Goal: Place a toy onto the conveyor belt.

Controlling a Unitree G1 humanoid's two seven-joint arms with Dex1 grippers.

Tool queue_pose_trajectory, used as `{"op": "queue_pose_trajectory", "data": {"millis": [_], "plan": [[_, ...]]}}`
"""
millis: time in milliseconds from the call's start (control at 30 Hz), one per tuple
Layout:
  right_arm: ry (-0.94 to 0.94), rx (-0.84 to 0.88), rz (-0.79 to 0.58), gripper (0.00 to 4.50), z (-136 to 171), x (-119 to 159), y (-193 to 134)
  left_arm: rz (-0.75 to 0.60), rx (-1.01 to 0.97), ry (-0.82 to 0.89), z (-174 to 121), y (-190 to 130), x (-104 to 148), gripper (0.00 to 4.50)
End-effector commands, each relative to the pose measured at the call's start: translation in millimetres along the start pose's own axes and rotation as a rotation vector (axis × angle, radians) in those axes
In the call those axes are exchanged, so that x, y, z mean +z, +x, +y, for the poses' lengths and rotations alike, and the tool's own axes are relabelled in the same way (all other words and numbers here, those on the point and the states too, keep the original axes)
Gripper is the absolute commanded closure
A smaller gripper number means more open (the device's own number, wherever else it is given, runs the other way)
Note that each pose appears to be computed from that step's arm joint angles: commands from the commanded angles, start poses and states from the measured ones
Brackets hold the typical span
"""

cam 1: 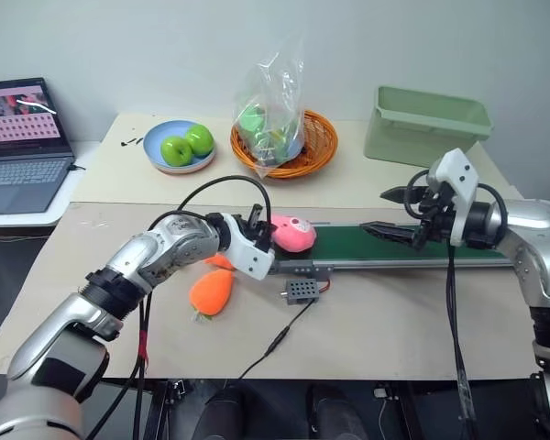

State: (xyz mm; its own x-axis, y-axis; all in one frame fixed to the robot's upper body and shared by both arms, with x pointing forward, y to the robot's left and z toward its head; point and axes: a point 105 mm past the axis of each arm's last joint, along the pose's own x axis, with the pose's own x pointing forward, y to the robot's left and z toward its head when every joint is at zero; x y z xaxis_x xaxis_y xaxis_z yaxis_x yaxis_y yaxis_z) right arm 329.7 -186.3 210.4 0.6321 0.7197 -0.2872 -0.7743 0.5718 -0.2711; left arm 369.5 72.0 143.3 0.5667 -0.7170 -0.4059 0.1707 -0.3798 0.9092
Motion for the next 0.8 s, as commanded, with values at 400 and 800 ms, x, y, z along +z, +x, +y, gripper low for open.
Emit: {"op": "queue_pose_trajectory", "data": {"millis": [400,800], "plan": [[-0.031,-0.067,-0.05,0.0,-3.3,13.8,-13.7,-0.051,-0.058,-0.07,-8.1,3.5,-11.7,2.16],[-0.035,-0.044,-0.047,0.0,-3.7,14.2,-11.1,-0.197,0.02,-0.694,38.1,-23.1,7.2,0.04]]}}
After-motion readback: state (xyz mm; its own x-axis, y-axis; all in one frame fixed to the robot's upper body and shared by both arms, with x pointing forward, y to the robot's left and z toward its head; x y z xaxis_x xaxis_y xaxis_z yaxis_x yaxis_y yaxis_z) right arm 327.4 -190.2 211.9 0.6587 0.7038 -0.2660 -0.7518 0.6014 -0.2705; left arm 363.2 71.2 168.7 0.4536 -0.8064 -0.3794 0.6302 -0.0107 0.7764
